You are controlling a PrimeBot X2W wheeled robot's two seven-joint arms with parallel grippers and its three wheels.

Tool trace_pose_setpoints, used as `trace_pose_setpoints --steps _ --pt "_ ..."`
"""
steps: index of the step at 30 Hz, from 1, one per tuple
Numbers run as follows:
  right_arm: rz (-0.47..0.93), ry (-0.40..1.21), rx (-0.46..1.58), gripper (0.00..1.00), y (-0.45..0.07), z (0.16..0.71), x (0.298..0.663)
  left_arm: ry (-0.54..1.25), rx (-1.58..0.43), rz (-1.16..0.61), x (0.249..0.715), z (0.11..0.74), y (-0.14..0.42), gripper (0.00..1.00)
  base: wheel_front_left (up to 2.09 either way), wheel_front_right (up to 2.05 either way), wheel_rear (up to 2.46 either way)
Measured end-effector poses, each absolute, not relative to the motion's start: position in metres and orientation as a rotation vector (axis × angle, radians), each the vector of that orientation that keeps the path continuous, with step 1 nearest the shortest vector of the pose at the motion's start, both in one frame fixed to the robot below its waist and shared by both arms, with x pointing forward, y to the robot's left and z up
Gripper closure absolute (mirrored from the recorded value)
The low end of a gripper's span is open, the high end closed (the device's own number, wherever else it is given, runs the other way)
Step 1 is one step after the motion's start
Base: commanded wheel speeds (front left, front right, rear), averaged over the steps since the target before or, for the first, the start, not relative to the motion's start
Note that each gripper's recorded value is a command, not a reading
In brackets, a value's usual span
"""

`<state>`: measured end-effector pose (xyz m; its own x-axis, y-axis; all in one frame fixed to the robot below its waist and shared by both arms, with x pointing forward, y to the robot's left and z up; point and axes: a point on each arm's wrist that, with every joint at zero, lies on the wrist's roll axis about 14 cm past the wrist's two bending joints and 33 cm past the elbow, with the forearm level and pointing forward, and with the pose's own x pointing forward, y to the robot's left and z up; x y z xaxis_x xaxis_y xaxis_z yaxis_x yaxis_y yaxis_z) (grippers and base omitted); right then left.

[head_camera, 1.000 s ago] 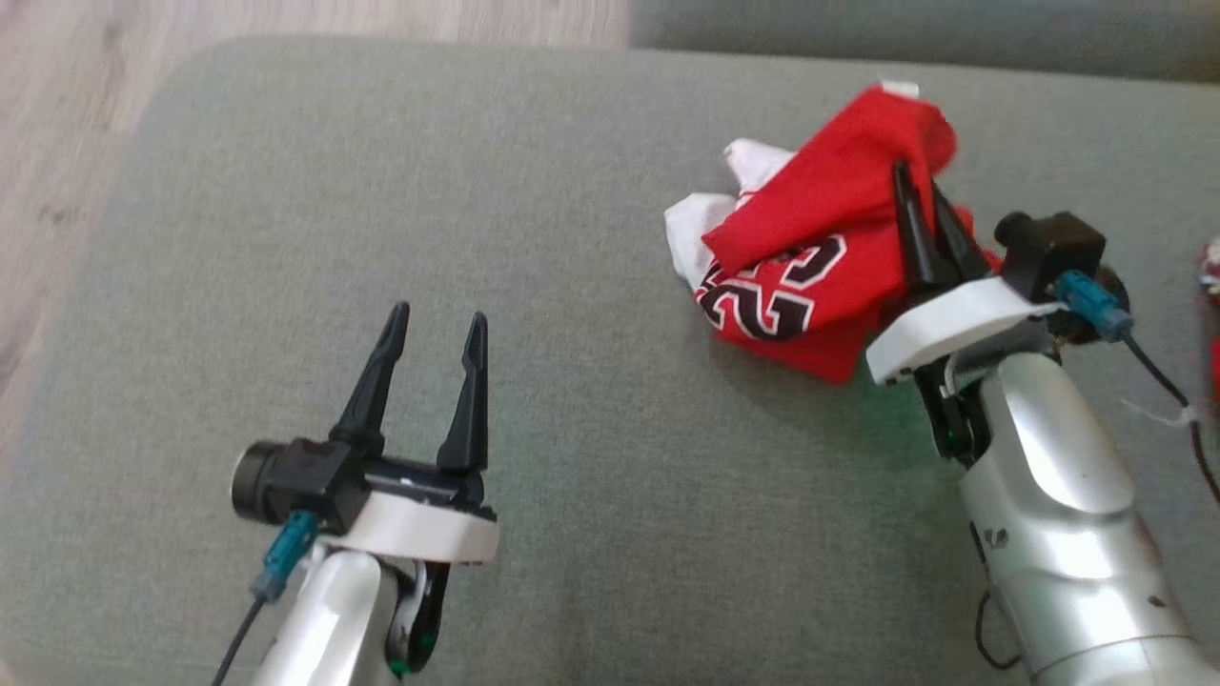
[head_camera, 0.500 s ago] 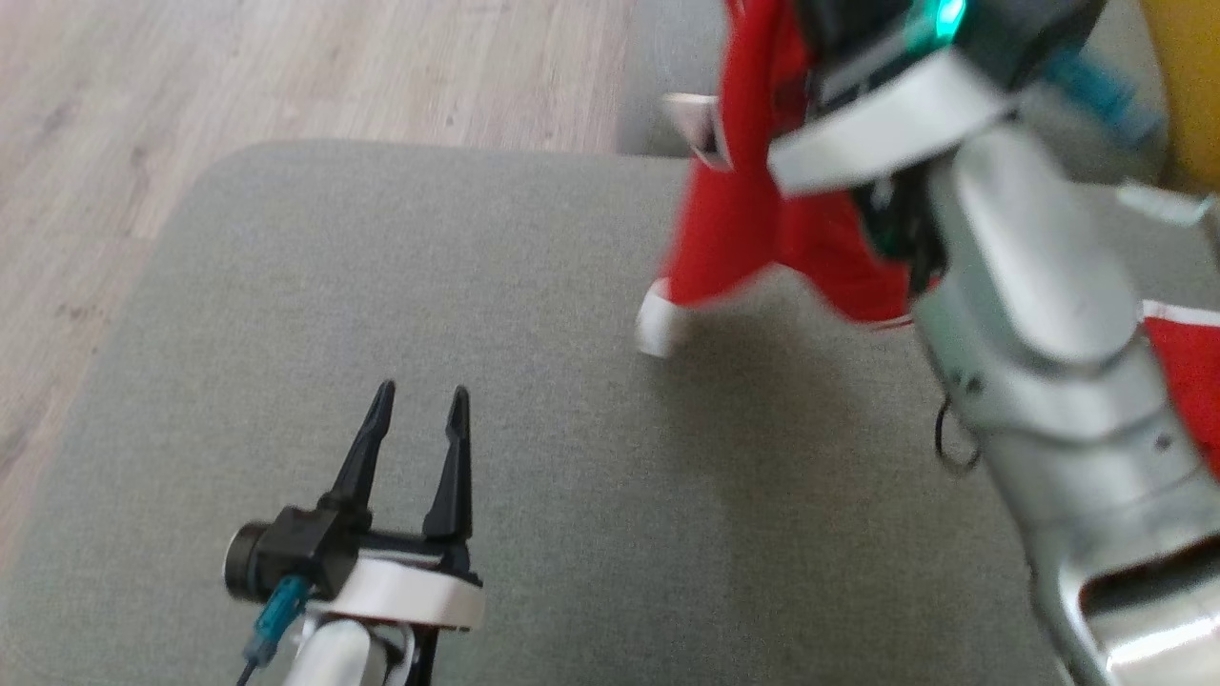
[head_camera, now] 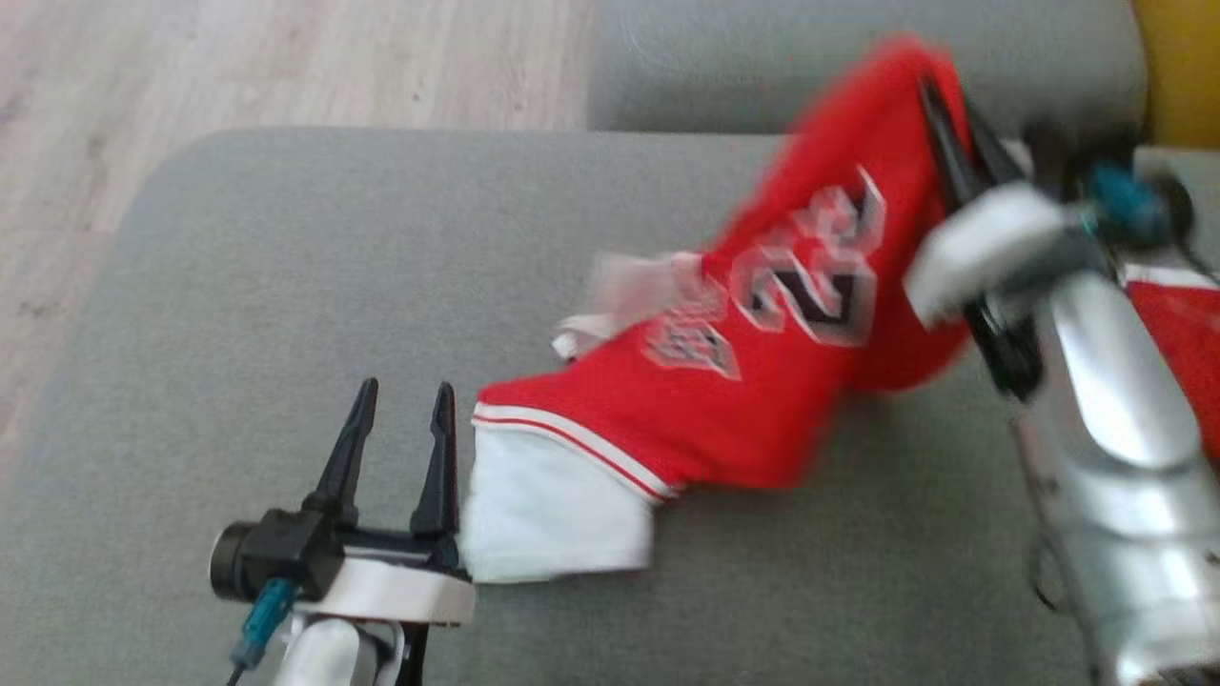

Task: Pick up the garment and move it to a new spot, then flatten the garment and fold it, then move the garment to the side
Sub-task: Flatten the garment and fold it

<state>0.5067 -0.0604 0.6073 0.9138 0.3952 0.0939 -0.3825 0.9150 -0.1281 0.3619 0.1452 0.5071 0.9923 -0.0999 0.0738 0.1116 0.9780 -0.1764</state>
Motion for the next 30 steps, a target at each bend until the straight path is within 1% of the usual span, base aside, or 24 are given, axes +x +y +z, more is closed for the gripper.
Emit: trace_pose_setpoints --steps 1,2,3,5,7,12,16,18,21,24,30 --pt "0.367 -0.051 -0.131 1.00 -0.077 0.581 0.508 -0.060 -0.181 -0.111 0.365 0.506 0.144 0.00 0.00 0.00 0.00" --pt "0.331 0.007 -0.158 0.46 -0.095 0.559 0.509 -0.057 -0.177 -0.122 0.368 0.505 0.142 0.00 0.00 0.00 0.00" --pt "0.292 0.057 -0.177 0.00 -0.113 0.541 0.510 -0.057 -0.172 -0.132 0.372 0.505 0.139 0.00 0.00 0.00 0.00" --pt "0.232 0.127 -0.208 0.00 -0.140 0.518 0.513 -0.061 -0.166 -0.143 0.381 0.507 0.136 0.00 0.00 0.00 0.00" --pt "0.203 0.131 -0.201 0.00 -0.150 0.512 0.517 -0.065 -0.166 -0.149 0.388 0.508 0.134 0.00 0.00 0.00 0.00" --pt "0.201 0.012 -0.143 0.00 -0.138 0.534 0.521 -0.060 -0.170 -0.171 0.394 0.506 0.127 0.00 0.00 0.00 0.00" --pt "0.188 -0.102 -0.092 0.00 -0.138 0.559 0.514 -0.065 -0.175 -0.199 0.397 0.508 0.118 0.00 0.00 0.00 0.00" --pt "0.176 -0.144 -0.054 0.00 -0.142 0.566 0.504 -0.067 -0.176 -0.213 0.398 0.509 0.113 0.00 0.00 0.00 0.00" --pt "0.144 -0.168 0.003 0.00 -0.154 0.562 0.481 -0.074 -0.178 -0.233 0.401 0.512 0.106 0.00 0.00 0.00 0.00" --pt "0.110 -0.160 0.007 0.00 -0.169 0.547 0.451 -0.080 -0.182 -0.255 0.404 0.515 0.099 0.00 0.00 0.00 0.00" --pt "0.009 -0.092 0.108 0.00 -0.199 0.512 0.396 -0.089 -0.185 -0.310 0.412 0.519 0.081 0.00 0.00 0.00 0.00"
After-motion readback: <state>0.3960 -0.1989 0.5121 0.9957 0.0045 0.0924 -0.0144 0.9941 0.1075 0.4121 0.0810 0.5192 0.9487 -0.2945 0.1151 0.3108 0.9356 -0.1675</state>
